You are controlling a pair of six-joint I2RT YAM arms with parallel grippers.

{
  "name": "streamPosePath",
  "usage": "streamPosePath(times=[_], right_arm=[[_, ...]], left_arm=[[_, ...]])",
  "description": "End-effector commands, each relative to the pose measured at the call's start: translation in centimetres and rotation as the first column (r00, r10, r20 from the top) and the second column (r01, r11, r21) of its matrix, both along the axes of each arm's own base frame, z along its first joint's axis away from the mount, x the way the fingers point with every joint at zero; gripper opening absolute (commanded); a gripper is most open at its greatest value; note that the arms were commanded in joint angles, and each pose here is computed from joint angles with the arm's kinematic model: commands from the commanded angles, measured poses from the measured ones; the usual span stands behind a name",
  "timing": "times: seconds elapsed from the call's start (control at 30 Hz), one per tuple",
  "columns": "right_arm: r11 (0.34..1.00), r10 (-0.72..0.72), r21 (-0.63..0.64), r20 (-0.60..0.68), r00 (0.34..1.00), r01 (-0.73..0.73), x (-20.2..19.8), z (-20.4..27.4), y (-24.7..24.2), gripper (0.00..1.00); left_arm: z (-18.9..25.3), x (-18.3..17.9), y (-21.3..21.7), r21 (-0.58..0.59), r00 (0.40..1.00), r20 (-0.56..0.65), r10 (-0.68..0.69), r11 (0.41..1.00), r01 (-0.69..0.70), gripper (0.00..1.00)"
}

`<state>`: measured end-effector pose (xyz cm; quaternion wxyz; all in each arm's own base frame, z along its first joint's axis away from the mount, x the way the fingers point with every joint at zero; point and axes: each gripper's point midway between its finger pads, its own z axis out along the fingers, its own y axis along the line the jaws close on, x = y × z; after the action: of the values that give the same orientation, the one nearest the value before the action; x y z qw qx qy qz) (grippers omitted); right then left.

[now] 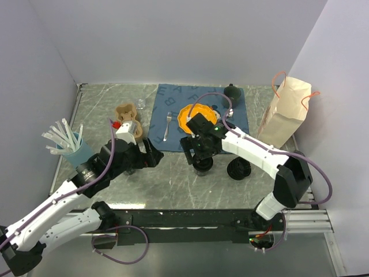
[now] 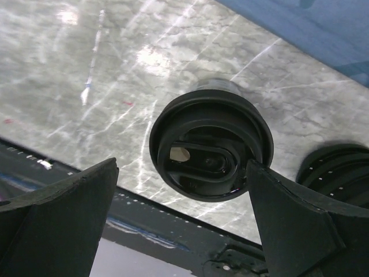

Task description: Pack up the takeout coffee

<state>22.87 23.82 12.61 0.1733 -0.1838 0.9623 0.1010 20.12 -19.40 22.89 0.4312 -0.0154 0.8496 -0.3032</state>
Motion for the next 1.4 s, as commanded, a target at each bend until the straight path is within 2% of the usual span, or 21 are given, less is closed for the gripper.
streamPosePath(times=[0.0, 0.17, 0.5, 0.87, 1.23, 1.37], right_arm=[[0.993, -0.040, -0.105, 0.064, 0.997, 0.046, 1.3, 0.7, -0.6, 1.00], [0.989, -0.040, -0.139, 0.060, 0.997, 0.048, 1.2, 0.7, -0.8, 0.96], [0.995, -0.038, -0.094, 0.058, 0.998, 0.043, 0.6, 2.7, -0.6, 0.95], [0.993, -0.019, -0.117, 0.025, 0.999, 0.022, 0.8, 0.8, -0.3, 0.95], [0.990, -0.026, -0.140, 0.010, 1.000, 0.027, 0.9, -0.2, -0.7, 0.85], [0.991, -0.035, -0.130, 0.023, 0.999, 0.038, 1.1, 0.5, -0.8, 0.86]], left_arm=[[0.8, 0.0, 0.8, 0.026, 0.997, 0.074, -0.015, 1.000, 0.013, 0.97], [0.8, -0.3, 1.4, 0.026, 0.994, 0.107, -0.016, 1.000, 0.013, 0.97], [0.7, 0.0, 1.2, 0.038, 0.993, 0.118, -0.026, 0.999, 0.021, 0.97], [0.6, 0.2, 0.9, 0.049, 0.992, 0.119, -0.034, 0.998, 0.028, 0.97], [1.2, 0.4, 1.3, 0.063, 0.991, 0.134, -0.021, 0.998, 0.013, 0.97], [1.1, 0.4, 1.4, 0.066, 0.991, 0.134, -0.022, 0.998, 0.014, 0.97]])
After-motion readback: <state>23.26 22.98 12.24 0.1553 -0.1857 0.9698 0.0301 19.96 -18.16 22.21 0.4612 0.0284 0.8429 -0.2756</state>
